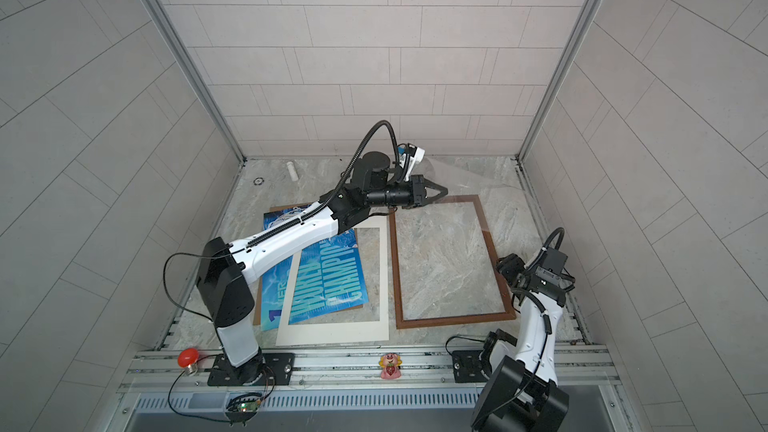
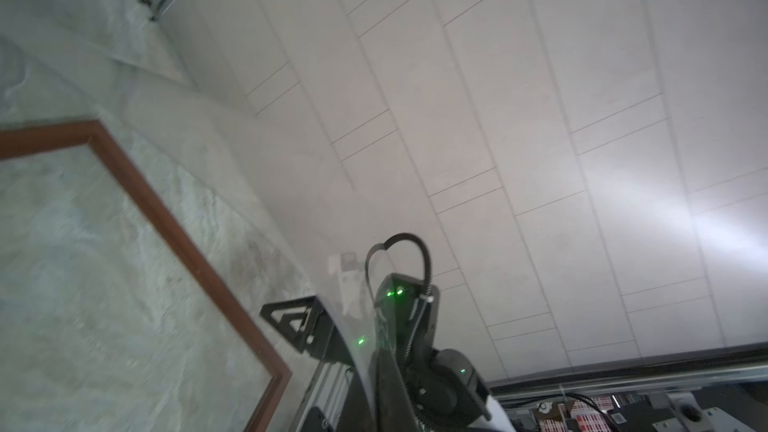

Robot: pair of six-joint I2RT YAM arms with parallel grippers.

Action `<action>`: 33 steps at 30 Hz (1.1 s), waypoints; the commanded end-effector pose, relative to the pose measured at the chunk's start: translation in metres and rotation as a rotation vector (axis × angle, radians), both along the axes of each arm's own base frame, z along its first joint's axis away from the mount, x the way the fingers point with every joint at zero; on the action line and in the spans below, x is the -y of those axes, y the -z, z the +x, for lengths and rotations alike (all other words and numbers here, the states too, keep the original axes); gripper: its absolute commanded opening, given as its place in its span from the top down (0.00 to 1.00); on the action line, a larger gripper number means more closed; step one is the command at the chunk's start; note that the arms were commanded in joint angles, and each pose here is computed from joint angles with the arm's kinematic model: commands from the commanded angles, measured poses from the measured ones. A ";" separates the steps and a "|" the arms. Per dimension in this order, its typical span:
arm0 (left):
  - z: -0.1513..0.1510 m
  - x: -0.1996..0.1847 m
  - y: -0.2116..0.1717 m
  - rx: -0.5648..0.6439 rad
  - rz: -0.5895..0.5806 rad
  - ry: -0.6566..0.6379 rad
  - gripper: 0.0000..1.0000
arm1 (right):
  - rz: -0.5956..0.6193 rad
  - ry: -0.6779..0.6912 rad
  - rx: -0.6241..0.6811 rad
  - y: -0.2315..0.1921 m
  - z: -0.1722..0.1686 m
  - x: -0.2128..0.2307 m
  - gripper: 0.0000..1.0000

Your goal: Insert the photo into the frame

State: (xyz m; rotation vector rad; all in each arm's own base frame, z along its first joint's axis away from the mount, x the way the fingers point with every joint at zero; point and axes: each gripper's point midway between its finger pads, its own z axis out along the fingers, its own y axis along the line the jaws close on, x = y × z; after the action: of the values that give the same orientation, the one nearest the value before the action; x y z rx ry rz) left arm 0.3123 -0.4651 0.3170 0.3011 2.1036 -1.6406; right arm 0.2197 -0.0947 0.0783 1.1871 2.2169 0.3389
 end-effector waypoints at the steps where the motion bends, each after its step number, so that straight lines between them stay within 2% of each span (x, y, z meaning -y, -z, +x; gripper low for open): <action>1: 0.009 -0.019 0.042 -0.033 0.002 -0.096 1.00 | -0.024 0.007 -0.052 0.011 -0.004 0.009 0.29; 8: -0.010 -0.038 0.135 -0.142 0.124 -0.109 1.00 | 0.036 -0.029 -0.097 0.028 0.002 0.007 0.26; 13: -0.019 -0.049 0.165 -0.188 0.131 -0.122 1.00 | 0.039 -0.038 -0.124 0.034 0.003 0.009 0.26; 18: -0.019 -0.055 0.167 -0.216 0.121 -0.129 1.00 | 0.084 -0.076 -0.177 0.044 -0.002 0.002 0.26; 21: -0.019 -0.061 0.165 -0.233 0.113 -0.114 1.00 | 0.113 -0.096 -0.161 0.044 0.004 -0.002 0.26; 27: -0.017 -0.077 0.167 -0.251 0.125 -0.070 1.00 | 0.278 -0.167 -0.159 0.056 0.006 -0.032 0.29; 33: -0.020 -0.099 0.169 -0.247 0.159 -0.019 1.00 | 0.355 -0.205 -0.148 0.055 0.005 -0.052 0.29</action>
State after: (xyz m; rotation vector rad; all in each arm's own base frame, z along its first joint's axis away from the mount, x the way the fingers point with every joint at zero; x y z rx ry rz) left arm 0.3059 -0.3724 0.1372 0.0183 2.4202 -1.5333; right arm 0.2405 -0.0692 0.0337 1.1591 2.4227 0.6516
